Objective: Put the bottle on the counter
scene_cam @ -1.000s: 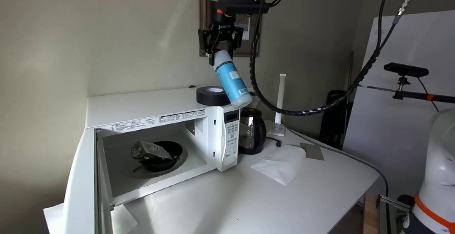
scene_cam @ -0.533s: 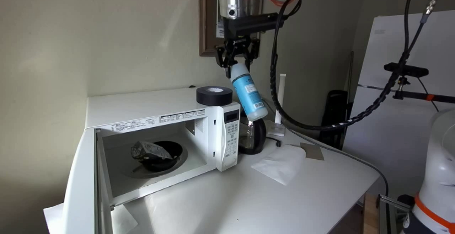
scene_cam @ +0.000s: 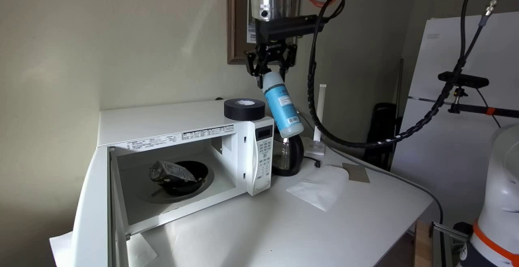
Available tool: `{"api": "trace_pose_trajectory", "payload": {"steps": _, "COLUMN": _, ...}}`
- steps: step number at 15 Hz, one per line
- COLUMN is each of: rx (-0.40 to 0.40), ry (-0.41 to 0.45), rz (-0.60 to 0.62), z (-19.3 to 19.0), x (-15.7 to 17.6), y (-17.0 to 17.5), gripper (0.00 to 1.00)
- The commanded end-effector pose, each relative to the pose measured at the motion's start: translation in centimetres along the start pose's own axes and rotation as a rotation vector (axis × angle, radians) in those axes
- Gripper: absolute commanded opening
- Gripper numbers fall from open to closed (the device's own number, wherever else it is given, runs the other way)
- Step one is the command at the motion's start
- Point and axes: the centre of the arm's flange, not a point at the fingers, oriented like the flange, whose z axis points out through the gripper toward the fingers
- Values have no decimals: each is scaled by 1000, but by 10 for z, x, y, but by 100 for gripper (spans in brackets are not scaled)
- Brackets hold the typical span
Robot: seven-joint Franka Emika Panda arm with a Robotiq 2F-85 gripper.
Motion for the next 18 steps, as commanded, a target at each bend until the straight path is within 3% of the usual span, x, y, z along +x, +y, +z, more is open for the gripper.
{"api": "trace_pose_trajectory", "payload": {"steps": 1, "rx": 22, "ry": 78, "rz": 129, "z": 32, "x": -37, "y": 18, "gripper": 43}}
{"api": "trace_pose_trajectory", "payload": {"steps": 5, "rx": 23, "ry": 122, "rz": 329, "z": 95, "x": -78, "y": 38, "gripper": 43}}
{"api": "trace_pose_trajectory", "payload": {"steps": 10, "rx": -11, "ry": 252, "rz": 530, "z": 166, "x": -115, "y": 51, "gripper": 43}}
{"api": "trace_pose_trajectory", "payload": {"steps": 13, "rx": -75, "ry": 357, "rz": 596, "z": 190, "x": -131, "y": 64, "gripper": 43}}
{"api": "trace_pose_trajectory", "payload": {"steps": 14, "rx": -50, "ry": 277, "rz": 531, "z": 174, "x": -110, "y": 60, "gripper": 68}}
{"api": "trace_pose_trajectory", "payload": {"steps": 17, "rx": -78, "ry": 318, "rz": 566, "z": 183, "x": -119, "y": 66, "gripper": 68}}
{"api": "trace_pose_trajectory", "payload": {"steps": 18, "rx": -77, "ry": 322, "rz": 568, "z": 182, "x": -119, "y": 67, "gripper": 43}}
